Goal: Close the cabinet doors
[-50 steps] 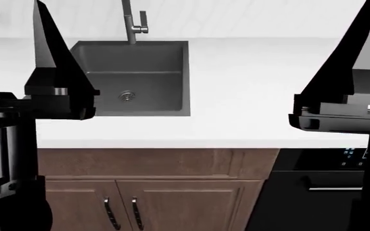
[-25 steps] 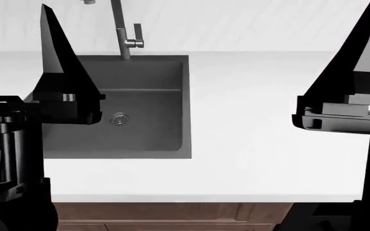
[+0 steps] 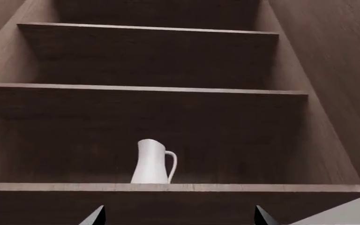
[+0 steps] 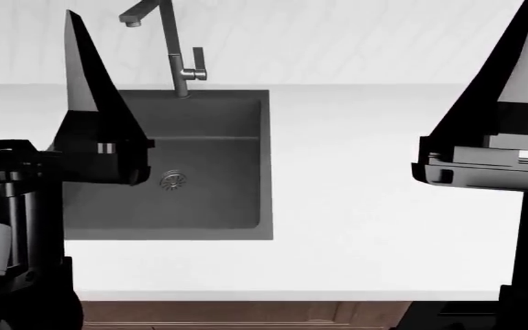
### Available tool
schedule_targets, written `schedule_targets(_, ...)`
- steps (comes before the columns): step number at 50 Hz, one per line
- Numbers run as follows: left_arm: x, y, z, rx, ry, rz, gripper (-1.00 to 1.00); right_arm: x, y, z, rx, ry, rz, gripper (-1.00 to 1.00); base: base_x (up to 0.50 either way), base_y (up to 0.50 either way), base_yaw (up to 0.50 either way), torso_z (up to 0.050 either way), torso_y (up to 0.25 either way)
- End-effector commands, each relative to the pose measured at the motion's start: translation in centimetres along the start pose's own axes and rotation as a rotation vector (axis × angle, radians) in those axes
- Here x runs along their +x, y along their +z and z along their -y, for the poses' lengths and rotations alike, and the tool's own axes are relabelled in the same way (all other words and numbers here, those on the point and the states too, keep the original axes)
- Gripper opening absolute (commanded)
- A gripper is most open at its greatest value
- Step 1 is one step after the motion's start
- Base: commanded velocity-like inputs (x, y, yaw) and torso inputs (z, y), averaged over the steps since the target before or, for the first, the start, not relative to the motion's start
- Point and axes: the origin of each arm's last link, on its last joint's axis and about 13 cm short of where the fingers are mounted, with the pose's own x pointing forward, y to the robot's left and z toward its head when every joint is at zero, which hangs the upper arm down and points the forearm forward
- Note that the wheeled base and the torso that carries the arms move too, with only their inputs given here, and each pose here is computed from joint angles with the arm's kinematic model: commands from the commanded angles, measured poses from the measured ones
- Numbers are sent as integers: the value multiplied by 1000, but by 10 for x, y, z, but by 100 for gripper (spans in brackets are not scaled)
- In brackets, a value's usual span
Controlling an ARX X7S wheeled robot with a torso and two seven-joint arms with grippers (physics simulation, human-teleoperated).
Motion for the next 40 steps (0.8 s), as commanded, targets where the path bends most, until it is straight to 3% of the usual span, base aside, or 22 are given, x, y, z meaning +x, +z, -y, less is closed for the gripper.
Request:
schedule_targets(1, -1, 0, 0, 4, -7, -7, 100, 1, 0, 1, -13, -5, -4, 100, 0, 0, 0, 50, 0)
schedule_targets(11, -1, -1, 1, 12, -10, -15, 100, 8, 1, 5, -33, -48, -6, 100, 0, 0, 0, 50, 0)
schedule_targets(12, -1, -1, 1, -15, 13, -2, 100, 9, 0, 6, -34, -48, -13, 100, 0, 0, 0, 50, 0)
schedule_targets(21, 0, -2, 2, -44, 21, -31, 100, 23, 11, 37, 216, -173, -98, 100, 0, 0, 0, 11, 0)
schedule_targets(31, 0, 0, 1, -44, 31, -20, 100, 31, 7, 58, 276, -277, -131, 100, 0, 0, 0, 0, 0)
schedule_targets(40, -1, -3, 4, -44, 28, -22, 100, 34, 0, 67, 263, -312, -131, 100, 0, 0, 0, 0, 0)
